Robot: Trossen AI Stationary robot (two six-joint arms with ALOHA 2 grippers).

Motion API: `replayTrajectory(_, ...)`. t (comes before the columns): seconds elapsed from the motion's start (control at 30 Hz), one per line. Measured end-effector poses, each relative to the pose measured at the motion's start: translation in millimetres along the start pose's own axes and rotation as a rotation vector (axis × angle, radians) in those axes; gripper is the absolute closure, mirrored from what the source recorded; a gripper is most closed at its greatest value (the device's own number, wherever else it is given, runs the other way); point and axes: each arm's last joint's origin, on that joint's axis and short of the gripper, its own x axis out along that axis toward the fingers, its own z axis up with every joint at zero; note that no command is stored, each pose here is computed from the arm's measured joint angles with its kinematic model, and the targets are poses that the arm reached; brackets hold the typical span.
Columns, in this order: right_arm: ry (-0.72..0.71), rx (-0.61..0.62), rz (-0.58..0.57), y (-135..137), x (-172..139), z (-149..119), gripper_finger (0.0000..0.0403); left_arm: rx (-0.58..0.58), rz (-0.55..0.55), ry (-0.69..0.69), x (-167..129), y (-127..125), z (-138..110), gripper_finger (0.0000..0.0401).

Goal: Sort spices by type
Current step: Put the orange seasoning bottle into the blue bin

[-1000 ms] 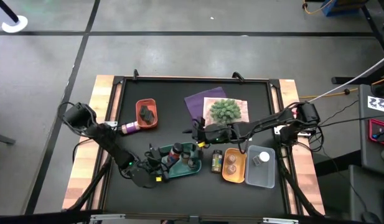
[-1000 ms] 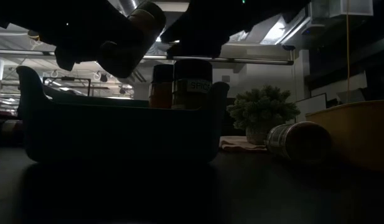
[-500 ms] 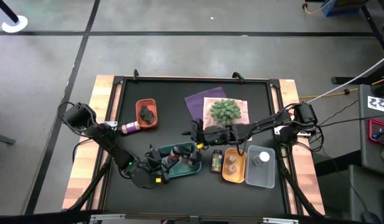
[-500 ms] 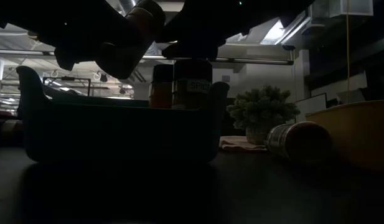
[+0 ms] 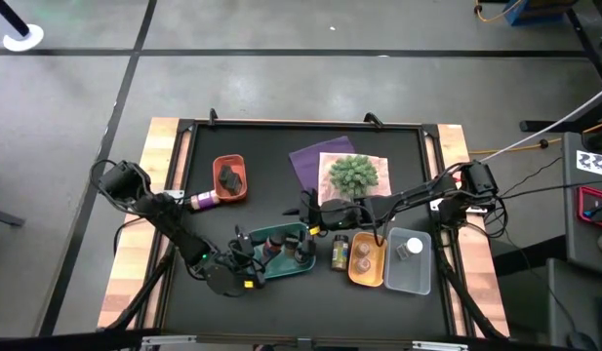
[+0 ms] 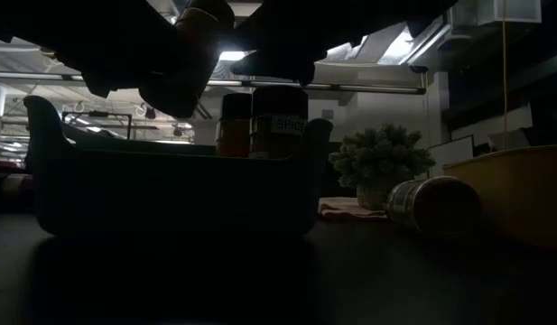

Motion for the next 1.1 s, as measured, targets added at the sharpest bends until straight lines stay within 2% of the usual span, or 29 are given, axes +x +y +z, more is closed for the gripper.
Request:
replayTrajectory(0.47,-0.008,0.0,0.041,6.0,-0.8,0.6,0.0218,0.023,0.012,0.004,5.5,2.7,1.1,0.023)
replayTrajectory(0.73,-0.011,0.024,0.046,6.1,-1.3,1.5,0.0229,0.019,0.036,0.003,11.9,6.3,2.6,0.023)
replayTrajectory(1.1,0.006,0.021,0.069,9.0,-1.7,-0.1,0.023,0.052,-0.018,0.042,17.4,7.5,2.8,0.023)
